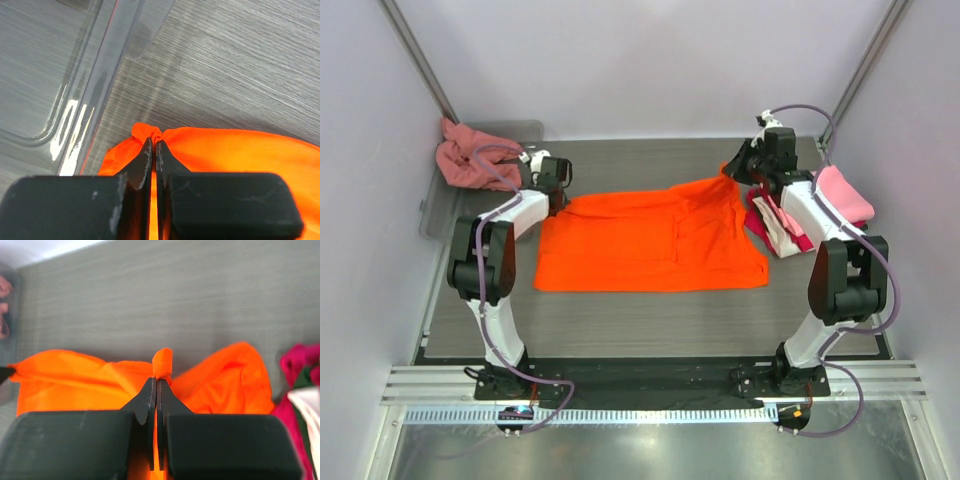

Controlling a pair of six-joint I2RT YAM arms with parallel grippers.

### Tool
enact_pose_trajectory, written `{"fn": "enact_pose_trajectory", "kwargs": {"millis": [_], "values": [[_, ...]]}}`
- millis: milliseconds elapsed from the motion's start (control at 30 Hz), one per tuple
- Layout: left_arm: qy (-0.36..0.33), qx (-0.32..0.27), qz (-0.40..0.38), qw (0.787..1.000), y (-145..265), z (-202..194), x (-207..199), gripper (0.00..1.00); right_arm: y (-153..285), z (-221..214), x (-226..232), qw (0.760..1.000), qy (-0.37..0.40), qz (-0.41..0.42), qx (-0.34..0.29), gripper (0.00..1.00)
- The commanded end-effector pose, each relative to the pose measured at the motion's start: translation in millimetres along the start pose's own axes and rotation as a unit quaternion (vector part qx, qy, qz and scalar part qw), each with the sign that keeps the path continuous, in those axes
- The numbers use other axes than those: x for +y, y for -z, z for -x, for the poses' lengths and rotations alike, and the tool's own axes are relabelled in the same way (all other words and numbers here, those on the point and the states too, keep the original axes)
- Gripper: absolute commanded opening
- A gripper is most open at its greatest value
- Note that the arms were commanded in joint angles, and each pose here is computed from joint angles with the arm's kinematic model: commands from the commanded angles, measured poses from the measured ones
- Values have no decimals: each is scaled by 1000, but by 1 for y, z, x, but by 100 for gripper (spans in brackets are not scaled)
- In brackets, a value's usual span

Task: Fold and stack the t-shirts
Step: Fold the tshirt

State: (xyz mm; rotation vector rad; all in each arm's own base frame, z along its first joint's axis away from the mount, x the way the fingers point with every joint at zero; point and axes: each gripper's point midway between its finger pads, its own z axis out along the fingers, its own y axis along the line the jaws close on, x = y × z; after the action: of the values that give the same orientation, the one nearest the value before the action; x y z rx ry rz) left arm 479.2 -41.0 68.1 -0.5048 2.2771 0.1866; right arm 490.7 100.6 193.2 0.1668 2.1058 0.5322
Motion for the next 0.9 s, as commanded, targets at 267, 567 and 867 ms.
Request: {"fn": "enact_pose_trajectory", "kwargs": {"millis": [267, 567, 867], "values": [[45, -106, -81, 990, 6, 41, -25, 0, 47, -33, 18, 998, 27, -39, -43, 1], [60, -144, -125, 980, 13, 51, -37, 0, 69, -65, 2, 996, 13, -73, -50, 1], [90, -152, -124, 976, 21, 36, -24, 0, 89, -95, -17, 994, -3, -95, -50, 2]]}}
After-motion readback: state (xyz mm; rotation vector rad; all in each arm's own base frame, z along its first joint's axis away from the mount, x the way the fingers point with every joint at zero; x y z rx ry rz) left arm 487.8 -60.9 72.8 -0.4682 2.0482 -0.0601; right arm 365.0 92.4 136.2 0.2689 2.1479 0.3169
